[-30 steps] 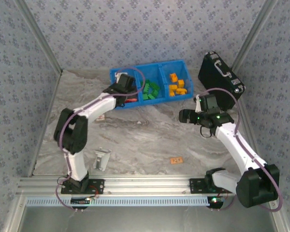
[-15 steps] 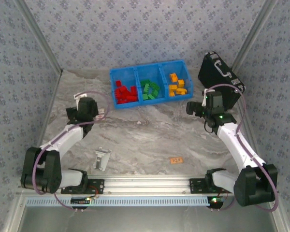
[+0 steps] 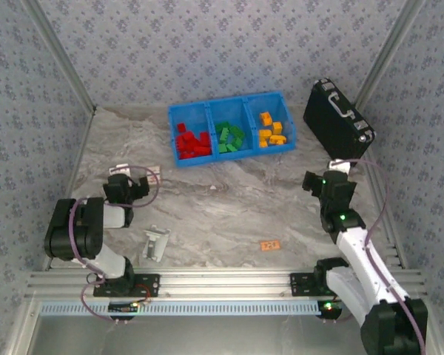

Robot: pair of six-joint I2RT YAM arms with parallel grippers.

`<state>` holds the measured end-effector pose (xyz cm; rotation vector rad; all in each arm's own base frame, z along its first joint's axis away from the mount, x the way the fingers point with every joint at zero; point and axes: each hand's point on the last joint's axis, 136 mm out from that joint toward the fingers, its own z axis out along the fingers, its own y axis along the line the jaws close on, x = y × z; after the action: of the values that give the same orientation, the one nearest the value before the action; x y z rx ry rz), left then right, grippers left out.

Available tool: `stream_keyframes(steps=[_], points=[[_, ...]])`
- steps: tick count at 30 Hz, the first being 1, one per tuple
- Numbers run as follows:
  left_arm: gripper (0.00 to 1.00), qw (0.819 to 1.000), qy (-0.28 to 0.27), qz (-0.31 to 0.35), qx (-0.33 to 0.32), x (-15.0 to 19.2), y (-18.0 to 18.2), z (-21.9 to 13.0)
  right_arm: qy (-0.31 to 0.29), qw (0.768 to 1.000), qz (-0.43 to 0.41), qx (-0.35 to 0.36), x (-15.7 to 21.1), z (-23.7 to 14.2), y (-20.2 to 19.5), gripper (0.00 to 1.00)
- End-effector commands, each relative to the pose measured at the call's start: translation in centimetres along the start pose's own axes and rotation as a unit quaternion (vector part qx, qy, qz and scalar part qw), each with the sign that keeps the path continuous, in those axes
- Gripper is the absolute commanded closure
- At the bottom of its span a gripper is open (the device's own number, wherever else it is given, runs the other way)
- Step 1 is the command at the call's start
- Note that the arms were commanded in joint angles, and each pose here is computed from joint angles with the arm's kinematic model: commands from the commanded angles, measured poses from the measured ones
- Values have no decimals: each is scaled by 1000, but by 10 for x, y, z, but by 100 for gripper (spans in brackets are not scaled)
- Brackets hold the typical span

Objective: Sort the legos into containers by color
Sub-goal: Reset both arms

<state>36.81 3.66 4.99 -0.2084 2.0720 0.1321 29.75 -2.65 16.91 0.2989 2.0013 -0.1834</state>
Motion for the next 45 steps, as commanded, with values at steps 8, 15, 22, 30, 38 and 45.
stream_keyframes(steps=[8, 15, 22, 30, 38, 45], points=[[0, 996, -68, -12, 59, -45, -14, 0, -84, 996, -7, -1, 8, 21, -4, 1], [0, 996, -56, 21, 62, -45, -26, 3, -95, 994, -52, -27, 8, 49, 15, 1], [0, 996, -57, 22, 61, -45, -27, 2, -50, 993, -106, -31, 17, 95, 34, 1], [0, 996, -57, 22, 61, -45, -27, 3, -12, 993, -80, -87, 34, 115, 37, 1], [0, 996, -57, 21, 61, -46, -27, 3, -17, 991, -68, -116, 40, 115, 37, 1], [0, 996, -57, 19, 63, -46, -26, 3, -15, 990, -69, -118, 40, 116, 38, 1]])
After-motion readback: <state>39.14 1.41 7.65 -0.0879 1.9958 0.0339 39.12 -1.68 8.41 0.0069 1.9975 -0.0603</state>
